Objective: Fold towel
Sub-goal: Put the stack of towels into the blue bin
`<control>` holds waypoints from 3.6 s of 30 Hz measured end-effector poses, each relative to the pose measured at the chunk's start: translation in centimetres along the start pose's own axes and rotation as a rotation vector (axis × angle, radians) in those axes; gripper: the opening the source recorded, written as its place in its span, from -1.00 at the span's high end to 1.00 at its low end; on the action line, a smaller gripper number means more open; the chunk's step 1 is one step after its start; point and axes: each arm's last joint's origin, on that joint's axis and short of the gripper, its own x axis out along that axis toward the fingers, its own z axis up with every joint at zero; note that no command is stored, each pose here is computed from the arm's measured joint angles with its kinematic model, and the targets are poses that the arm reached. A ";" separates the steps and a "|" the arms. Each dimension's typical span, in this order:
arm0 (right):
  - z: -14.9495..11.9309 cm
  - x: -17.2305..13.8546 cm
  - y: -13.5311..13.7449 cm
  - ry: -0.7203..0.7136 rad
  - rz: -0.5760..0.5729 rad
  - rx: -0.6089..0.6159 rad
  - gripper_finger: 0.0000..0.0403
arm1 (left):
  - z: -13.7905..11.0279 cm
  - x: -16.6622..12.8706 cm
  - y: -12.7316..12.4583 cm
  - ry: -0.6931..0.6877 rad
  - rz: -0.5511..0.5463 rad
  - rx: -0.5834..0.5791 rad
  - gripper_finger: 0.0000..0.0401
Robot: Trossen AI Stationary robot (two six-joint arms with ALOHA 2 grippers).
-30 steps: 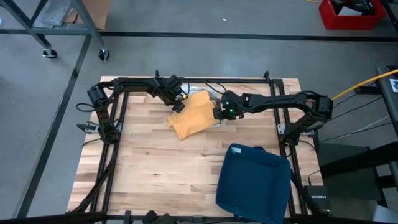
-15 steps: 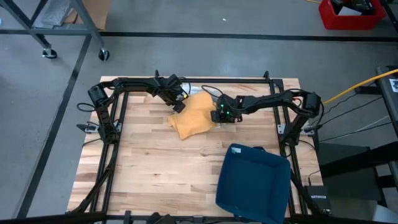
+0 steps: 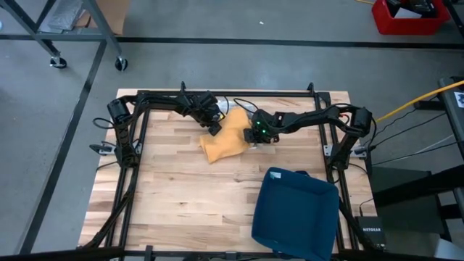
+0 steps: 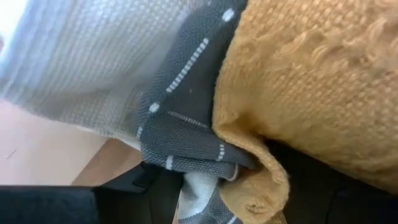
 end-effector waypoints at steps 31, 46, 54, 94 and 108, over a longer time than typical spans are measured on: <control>0.3 -1.3 2.4 -0.163 0.170 -0.174 0.74 | 0.2 -3.4 -2.0 -0.064 -0.060 0.137 0.85; -5.2 -6.9 6.0 -0.166 0.328 -0.197 0.73 | -1.2 -8.1 -8.1 -0.146 -0.164 0.279 0.85; -9.8 -9.9 7.3 -0.182 0.422 -0.157 0.73 | -2.2 -9.6 -11.1 -0.184 -0.240 0.313 0.86; -29.3 -19.9 2.3 0.095 0.634 -0.197 0.74 | -3.7 -5.7 -33.9 -0.361 -0.635 0.342 0.86; -32.4 -21.4 -3.3 0.256 0.401 -0.161 0.74 | -2.0 -0.5 -38.1 -0.374 -0.664 0.324 0.87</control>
